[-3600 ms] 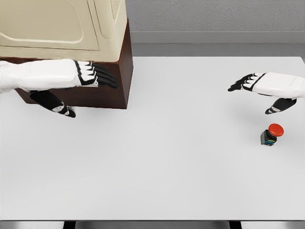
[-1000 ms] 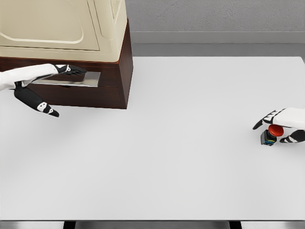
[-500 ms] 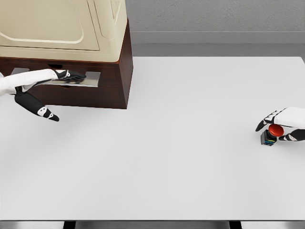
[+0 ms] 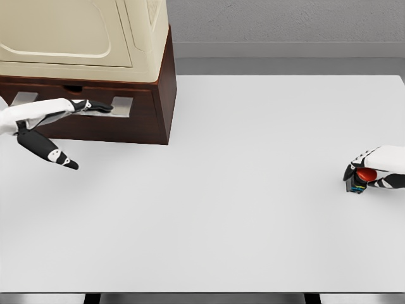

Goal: Open the cabinet drawer with left arm, and place a switch into the drawer with right arm

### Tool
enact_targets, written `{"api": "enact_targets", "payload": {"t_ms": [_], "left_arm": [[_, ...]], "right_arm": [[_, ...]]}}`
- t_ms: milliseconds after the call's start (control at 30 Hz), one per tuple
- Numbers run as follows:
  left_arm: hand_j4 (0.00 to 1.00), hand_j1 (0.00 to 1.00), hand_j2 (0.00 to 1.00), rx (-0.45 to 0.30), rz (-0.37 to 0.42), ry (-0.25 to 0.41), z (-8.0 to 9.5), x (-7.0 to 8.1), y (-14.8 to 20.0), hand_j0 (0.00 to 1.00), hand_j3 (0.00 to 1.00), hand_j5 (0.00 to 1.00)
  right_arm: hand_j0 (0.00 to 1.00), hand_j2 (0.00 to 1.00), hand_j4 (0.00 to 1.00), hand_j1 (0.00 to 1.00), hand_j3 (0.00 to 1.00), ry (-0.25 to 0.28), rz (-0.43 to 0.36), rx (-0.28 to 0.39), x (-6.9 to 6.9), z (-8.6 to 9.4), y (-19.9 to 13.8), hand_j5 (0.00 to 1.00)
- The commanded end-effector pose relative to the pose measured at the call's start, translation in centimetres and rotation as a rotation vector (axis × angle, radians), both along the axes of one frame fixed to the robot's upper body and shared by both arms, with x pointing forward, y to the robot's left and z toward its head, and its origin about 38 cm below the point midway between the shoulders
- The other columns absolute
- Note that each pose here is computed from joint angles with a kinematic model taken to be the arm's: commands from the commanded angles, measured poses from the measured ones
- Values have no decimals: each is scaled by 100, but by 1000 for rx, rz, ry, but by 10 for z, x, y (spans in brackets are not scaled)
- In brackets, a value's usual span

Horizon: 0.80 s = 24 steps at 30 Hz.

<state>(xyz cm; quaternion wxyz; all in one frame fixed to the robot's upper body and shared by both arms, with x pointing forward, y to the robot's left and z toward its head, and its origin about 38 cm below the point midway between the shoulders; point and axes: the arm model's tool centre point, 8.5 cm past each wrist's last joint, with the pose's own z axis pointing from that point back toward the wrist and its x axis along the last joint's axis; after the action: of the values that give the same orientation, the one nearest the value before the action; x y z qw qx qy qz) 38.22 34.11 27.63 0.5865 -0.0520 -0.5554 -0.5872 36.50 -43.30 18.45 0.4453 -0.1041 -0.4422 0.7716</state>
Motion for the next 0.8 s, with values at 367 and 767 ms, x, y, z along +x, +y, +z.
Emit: {"api": "enact_targets", "payload": {"t_ms": [367,767], "left_arm": [[100,100,100,144,60,-20,5,-5,31,100,100,100],[100,100,100,143,66,5,-1,-9,35,100,100,100]], "right_arm": [[52,52,52,52,52,-18,2,-2,4,6,0,52],[51,51,51,51,51,-60,18,23,14,17,11,51]]}}
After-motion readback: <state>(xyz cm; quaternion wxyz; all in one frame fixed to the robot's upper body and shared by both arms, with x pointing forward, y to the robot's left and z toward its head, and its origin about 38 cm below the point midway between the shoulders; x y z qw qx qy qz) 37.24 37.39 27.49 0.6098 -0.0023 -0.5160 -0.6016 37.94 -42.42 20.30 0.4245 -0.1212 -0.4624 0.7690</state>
